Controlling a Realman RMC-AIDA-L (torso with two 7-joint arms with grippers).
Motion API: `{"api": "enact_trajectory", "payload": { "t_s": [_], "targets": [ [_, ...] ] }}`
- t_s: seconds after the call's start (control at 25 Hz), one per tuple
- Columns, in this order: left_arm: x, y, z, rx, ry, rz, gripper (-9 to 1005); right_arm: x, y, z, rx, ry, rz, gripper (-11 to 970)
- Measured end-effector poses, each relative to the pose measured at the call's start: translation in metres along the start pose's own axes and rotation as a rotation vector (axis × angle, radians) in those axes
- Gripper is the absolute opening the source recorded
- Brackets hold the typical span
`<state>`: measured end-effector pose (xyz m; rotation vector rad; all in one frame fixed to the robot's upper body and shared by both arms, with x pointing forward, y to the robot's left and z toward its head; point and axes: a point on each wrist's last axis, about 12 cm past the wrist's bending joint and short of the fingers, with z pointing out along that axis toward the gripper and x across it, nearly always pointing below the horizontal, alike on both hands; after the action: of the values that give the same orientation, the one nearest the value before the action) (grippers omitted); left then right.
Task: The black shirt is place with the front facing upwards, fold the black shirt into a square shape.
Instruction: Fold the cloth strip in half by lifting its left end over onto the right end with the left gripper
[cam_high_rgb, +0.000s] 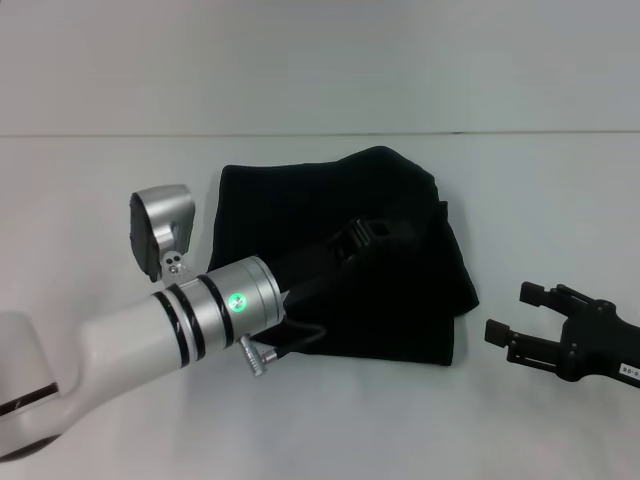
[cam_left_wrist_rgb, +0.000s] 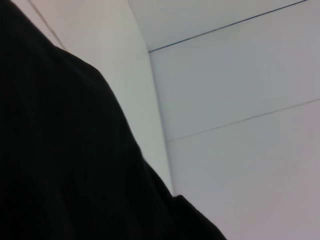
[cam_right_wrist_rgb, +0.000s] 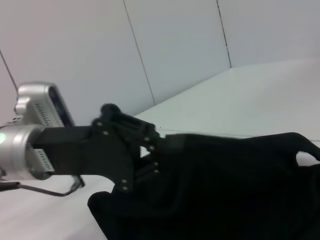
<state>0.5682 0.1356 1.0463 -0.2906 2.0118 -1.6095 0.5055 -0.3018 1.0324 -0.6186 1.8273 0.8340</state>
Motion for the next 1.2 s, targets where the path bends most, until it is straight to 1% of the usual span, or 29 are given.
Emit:
{"api": "enact_trajectory", "payload": {
  "t_s": [0.12,0.32,0.48,0.6,0.68,0.8,0.92,1.04,1.12,1.2],
  "targets": [
    [0.002,-0.004,-0.001,0.039,0.021,0.006,132,0.0,0.001,0.002,-0.001,0.0,0.0,946],
    [0.008,-0.006,0.002,0.045,0.062,0.015,141,-0.001,0.001,0.003,-0.004,0.001,-0.002,946],
    [0.015,-0.002,-0.001,0.036,0.08,0.007,148,0.0,0.0,0.002,0.002,0.0,0.0,946],
    [0.017,0.003,-0.007,0.023,0.067,0.004,154,0.0,-0.001,0.001,0.009,0.0,0.0,946],
    [0.018,0.006,-0.011,0.023,0.058,0.009,199,0.0,-0.003,0.0,0.02,0.005,0.001,946],
    [0.019,0.006,-0.017,0.051,0.056,0.016,266,0.001,-0.004,-0.001,0.038,0.009,0.003,946],
    [0.023,0.005,-0.028,0.109,0.048,0.044,333,0.002,-0.006,-0.004,0.06,-0.004,0.021,946],
    [0.022,0.005,-0.045,0.171,0.013,0.153,400,-0.002,-0.009,-0.009,0.082,-0.044,0.08,946],
    [0.016,0.008,-0.059,0.175,0.003,0.229,486,-0.009,-0.012,-0.01,0.07,-0.067,0.128,946],
    [0.009,0.011,-0.075,0.156,0.016,0.311,572,-0.02,-0.013,-0.007,0.033,-0.079,0.142,946]
  ]
}}
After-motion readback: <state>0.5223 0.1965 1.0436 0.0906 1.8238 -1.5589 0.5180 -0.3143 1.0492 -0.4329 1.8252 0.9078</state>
